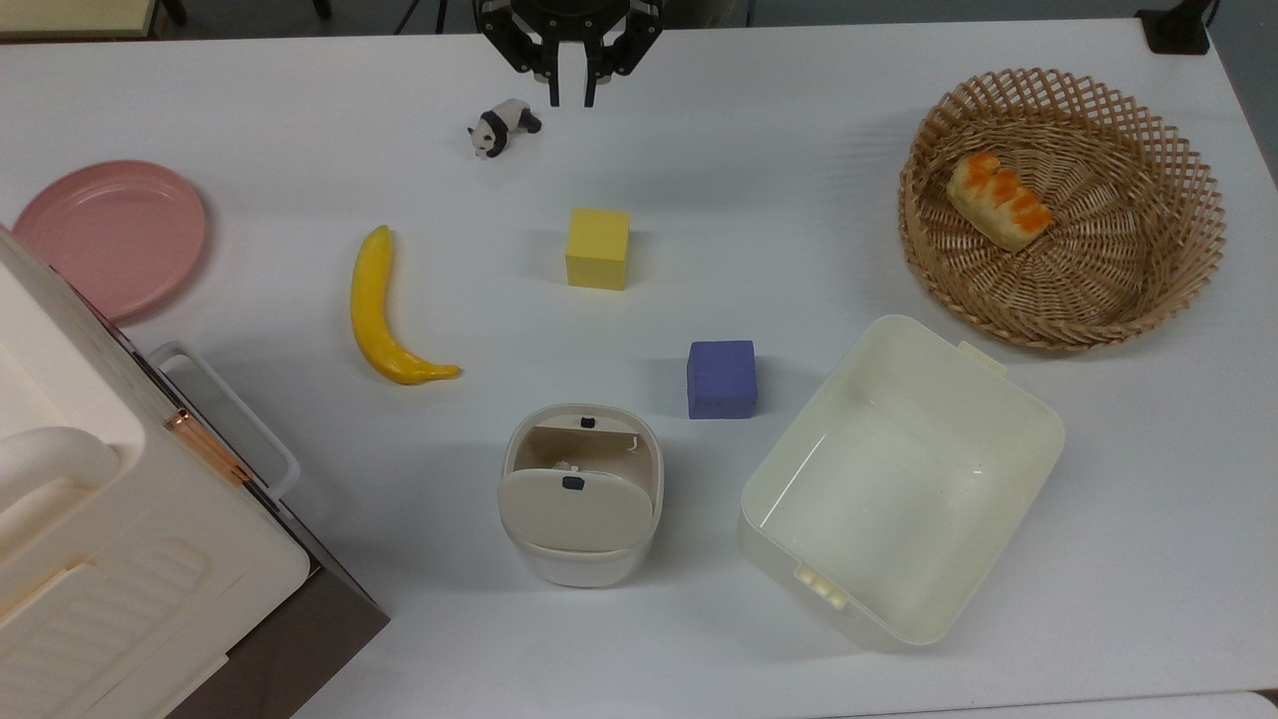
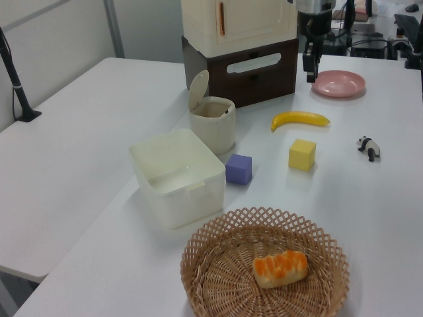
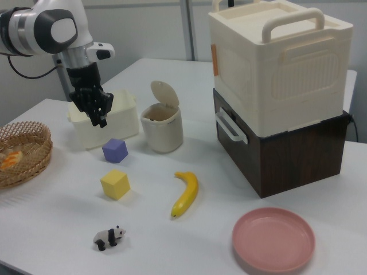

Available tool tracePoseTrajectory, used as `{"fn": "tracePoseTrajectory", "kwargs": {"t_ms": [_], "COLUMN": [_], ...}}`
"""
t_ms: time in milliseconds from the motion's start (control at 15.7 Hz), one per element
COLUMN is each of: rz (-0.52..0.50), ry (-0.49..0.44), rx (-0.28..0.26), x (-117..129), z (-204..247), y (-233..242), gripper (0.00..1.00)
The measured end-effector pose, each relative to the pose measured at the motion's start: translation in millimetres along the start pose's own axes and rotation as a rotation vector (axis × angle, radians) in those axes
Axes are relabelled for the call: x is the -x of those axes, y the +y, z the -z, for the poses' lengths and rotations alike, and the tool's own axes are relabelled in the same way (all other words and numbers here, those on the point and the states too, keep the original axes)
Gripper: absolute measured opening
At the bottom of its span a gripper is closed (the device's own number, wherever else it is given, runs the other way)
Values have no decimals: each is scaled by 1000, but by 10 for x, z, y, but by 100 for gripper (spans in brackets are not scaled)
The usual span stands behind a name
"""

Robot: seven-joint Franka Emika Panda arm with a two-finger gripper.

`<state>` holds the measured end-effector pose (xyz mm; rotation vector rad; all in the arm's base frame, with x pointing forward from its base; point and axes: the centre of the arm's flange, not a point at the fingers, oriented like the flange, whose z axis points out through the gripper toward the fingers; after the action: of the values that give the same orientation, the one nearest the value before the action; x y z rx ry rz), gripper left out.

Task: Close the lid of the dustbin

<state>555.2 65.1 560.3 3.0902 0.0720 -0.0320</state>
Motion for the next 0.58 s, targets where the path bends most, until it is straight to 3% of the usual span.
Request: {"fn": "tracePoseTrajectory", "kwargs": {"t_ms": [575], "rz": [54], "ry": [28], "rx": [-2], "x": [-56], "z": [7], "y": [35], "gripper": [25]}}
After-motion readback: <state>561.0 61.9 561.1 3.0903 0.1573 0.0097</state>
